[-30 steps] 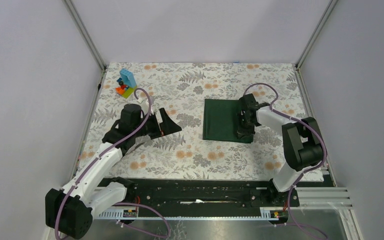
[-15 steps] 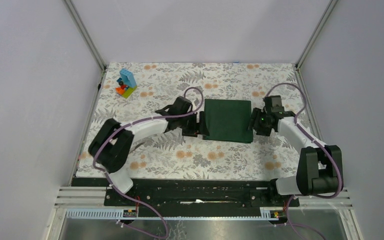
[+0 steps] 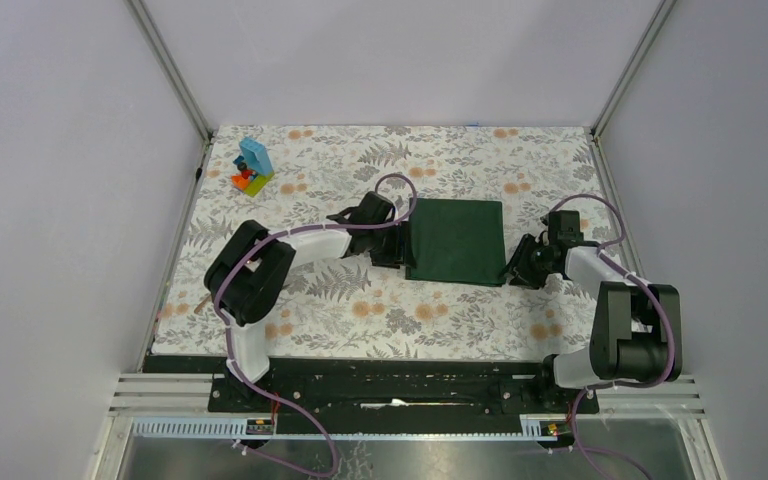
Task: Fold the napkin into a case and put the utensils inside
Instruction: Pick up the top corner of the square-folded napkin from the center of the board, then fold the top corner of the square-folded napkin at the center of the board, then smooth out the upper triangle-folded napkin at the center of the board.
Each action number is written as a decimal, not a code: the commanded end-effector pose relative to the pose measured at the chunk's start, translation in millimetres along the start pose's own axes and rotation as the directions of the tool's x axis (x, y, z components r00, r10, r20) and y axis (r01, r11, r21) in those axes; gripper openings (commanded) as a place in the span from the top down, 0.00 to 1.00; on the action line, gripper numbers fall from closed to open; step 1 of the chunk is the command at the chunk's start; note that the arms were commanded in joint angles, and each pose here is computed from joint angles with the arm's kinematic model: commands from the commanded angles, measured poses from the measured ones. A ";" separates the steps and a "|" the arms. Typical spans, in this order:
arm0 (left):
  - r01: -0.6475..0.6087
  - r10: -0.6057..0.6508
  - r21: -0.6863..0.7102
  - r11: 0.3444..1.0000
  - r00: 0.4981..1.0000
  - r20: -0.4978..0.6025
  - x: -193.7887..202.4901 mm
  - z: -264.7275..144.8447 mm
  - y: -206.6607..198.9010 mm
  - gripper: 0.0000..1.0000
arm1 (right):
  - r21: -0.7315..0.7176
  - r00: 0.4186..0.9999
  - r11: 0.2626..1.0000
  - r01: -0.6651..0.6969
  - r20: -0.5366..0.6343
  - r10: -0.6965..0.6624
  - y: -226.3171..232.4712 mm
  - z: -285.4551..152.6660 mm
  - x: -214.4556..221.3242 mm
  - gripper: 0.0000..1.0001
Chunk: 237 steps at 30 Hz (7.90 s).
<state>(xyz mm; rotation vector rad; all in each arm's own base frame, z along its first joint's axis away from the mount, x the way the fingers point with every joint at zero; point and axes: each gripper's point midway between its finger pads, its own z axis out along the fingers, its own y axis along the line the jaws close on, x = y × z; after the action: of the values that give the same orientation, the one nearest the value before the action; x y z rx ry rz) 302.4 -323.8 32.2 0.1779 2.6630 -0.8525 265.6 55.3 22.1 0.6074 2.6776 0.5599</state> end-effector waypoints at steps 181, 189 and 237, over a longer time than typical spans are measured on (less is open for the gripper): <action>0.148 -0.147 0.057 0.987 0.989 -0.007 34.7 9.7 24.4 0.70 | -0.526 0.982 0.835 0.161 0.004 -0.186 268.4 123.5 -102.8 1.00; 0.144 -0.143 0.056 0.988 0.990 -0.014 36.6 9.0 24.8 0.73 | -0.513 0.986 0.844 0.156 0.025 -0.166 268.6 127.8 -109.4 1.00; 0.074 -0.077 0.252 0.965 0.997 0.004 -14.2 21.9 -26.2 0.83 | -0.516 0.986 0.844 0.145 0.009 -0.164 269.8 134.0 -109.8 0.86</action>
<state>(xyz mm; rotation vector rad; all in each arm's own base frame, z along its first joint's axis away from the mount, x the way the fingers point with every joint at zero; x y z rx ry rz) 307.0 -359.4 36.4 0.1120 2.6036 -1.2045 496.0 261.5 28.9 0.2679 2.4673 1.1674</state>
